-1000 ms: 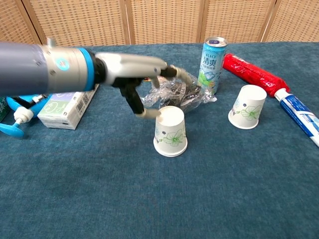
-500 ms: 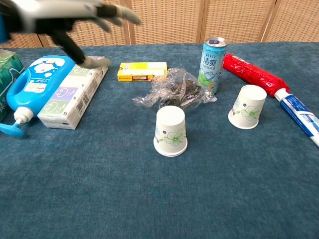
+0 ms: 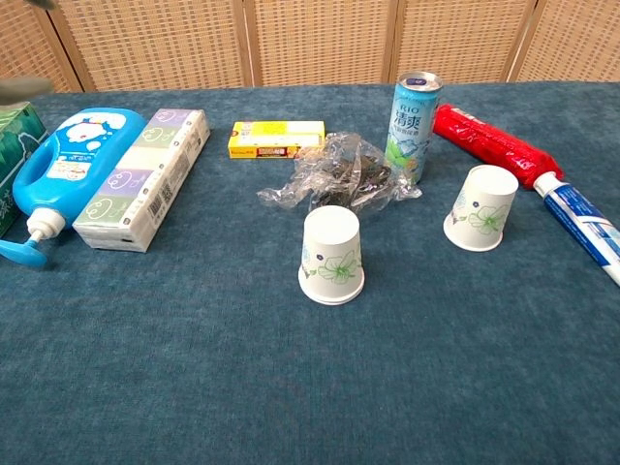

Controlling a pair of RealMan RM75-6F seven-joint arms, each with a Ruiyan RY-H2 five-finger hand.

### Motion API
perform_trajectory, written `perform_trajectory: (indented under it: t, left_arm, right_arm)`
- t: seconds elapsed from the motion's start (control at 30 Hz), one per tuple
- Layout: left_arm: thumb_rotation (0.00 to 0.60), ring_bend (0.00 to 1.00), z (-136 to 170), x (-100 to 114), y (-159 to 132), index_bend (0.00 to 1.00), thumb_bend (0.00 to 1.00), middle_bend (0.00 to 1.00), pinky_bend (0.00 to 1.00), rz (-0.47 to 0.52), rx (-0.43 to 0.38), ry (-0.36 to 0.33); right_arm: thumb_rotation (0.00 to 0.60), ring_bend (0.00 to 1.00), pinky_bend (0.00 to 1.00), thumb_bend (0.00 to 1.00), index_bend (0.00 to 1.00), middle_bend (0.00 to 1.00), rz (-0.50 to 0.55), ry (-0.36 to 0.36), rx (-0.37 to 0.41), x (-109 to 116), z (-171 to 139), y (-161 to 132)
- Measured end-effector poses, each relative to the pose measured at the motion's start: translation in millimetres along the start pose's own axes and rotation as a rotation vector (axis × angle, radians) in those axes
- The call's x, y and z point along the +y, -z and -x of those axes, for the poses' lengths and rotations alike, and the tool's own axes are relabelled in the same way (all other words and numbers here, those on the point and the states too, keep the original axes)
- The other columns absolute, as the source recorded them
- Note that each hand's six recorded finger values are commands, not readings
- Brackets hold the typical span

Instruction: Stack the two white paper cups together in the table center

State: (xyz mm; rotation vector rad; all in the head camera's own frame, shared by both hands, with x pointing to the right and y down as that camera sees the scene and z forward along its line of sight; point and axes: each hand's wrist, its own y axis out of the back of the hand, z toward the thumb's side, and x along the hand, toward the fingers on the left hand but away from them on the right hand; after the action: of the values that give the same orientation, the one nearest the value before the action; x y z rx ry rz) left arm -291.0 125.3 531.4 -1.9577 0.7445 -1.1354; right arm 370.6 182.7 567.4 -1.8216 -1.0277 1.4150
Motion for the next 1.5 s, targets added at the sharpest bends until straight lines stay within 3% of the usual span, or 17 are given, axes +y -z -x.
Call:
perform_trajectory:
  t: [0.3,0.6,1.33,1.5]
  left_arm:
    - [0.6,0.0,28,3,27,0.06,0.47,0.0,0.1,0.041,0.09,-0.017]
    - [0.6,0.0,37,5,46,0.06,0.47,0.0,0.1,0.076,0.133,-0.042]
    - [0.6,0.0,47,6,72,0.07,0.47,0.0,0.1,0.129,0.176,-0.077]
    - [0.6,0.0,48,3,76,0.07,0.47,0.0,0.1,0.141,0.182,-0.077]
  right_arm:
    - [0.6,0.0,0.04,0.37,0.0,0.0,-0.024,-0.129,0.098,-24,29,-35]
    - [0.6,0.0,0.04,0.37,0.0,0.0,-0.057,-0.237,0.164,-51,57,-68]
    - [0.6,0.0,0.09,0.38,0.0,0.0,-0.122,-0.336,0.185,-80,114,-102]
    - [0.6,0.0,0.21,0.38,0.02,0.07,-0.134,-0.347,0.181,-84,122,-106]
